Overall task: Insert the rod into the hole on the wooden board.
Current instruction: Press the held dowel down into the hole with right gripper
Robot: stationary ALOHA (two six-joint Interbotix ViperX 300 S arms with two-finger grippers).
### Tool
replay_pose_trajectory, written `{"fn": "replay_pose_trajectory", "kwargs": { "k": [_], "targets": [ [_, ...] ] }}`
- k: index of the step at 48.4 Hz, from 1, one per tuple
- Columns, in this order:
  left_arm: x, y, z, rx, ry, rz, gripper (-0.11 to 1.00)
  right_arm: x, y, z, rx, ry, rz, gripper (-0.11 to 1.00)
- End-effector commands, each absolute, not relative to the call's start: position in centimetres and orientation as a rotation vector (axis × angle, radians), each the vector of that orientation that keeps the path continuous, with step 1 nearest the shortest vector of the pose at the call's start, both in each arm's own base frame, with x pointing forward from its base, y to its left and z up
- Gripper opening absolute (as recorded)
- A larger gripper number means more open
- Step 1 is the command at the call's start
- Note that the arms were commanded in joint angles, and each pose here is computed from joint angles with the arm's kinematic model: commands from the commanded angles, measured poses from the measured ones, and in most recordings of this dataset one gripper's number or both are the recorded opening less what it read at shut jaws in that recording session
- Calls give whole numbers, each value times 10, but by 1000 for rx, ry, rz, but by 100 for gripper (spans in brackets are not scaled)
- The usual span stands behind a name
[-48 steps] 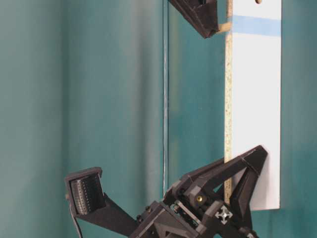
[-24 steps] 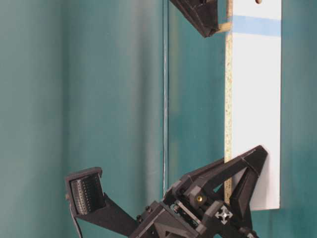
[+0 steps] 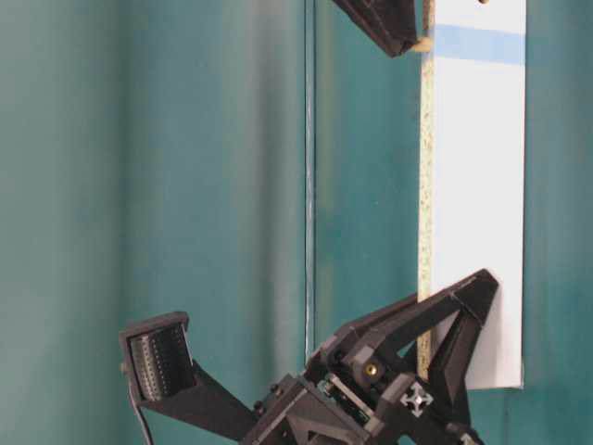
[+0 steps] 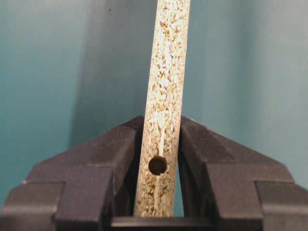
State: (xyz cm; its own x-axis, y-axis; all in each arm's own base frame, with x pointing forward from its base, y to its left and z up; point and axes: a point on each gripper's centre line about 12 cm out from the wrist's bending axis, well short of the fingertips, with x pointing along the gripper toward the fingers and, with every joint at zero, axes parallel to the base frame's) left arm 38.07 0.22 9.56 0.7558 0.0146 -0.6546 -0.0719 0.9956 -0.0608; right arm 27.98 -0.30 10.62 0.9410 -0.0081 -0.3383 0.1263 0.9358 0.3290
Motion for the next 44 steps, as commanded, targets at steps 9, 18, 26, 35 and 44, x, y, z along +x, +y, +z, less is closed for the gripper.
{"fn": "replay_pose_trajectory", "kwargs": {
  "k": [9, 18, 26, 35, 44],
  "targets": [
    [384, 2, 104, -86, 689, 46, 33, 285, 0, 109, 348, 373, -61, 11],
    [383, 2, 103, -85, 693, 45, 33, 286, 0, 108, 347, 390, -62, 11],
    [383, 1, 103, -85, 693, 44, 33, 283, 1, 103, 351, 438, -72, 11],
    [382, -1, 103, -83, 694, 38, 33, 282, 0, 96, 357, 512, -88, 11],
    [382, -2, 103, -82, 695, 36, 33, 283, 0, 93, 363, 547, -98, 11]
  ]
}}
